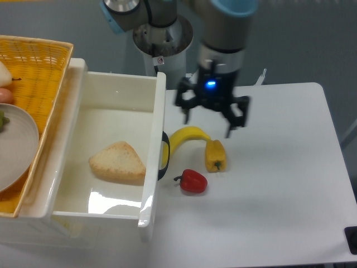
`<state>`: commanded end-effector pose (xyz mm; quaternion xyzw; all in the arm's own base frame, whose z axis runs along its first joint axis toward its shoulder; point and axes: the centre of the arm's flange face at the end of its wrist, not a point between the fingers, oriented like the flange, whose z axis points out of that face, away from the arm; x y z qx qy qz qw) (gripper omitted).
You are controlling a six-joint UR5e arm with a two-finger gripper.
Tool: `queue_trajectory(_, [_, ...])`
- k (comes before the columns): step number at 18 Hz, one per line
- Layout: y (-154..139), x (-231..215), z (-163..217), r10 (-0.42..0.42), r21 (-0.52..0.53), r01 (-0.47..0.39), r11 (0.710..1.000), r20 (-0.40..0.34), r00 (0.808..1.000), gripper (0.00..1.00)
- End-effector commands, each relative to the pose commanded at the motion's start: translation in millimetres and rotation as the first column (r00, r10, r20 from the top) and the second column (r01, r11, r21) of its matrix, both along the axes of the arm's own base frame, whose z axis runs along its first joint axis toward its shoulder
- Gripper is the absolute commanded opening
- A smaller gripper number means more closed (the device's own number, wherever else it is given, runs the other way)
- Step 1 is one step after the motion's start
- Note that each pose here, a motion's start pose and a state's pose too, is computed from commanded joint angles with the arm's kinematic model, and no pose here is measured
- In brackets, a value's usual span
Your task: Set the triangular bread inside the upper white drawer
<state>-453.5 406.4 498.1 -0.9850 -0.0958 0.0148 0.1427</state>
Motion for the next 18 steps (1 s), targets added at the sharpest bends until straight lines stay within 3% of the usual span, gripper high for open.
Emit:
queue_trajectory(2, [-14,-21,-10,0.018,-0.002,-0.018,1.000,-0.008,1.000,1.00])
queue_trajectory(5, [-21,-40,-40,-0.041,-0.035,0.041,0.999,0.001,0.999,1.00])
queue_trajectory(7, [-29,-50,-61,-0.057,-0.132,0.055,0.990,-0.005,0.998,1.00])
queue_trajectory(10, [-35,-63,-115,-0.105,-0.287,0.103,0.953,0.007,0.994,1.00])
queue_trajectory(13, [-28,-88,-155,-0.148,-0.273,0.127,0.953,-0.058,0.987,1.00])
queue_trajectory(18, [-25,-105,-199,-0.334,-0.300,0.316,0.900,-0.009,0.942,1.00])
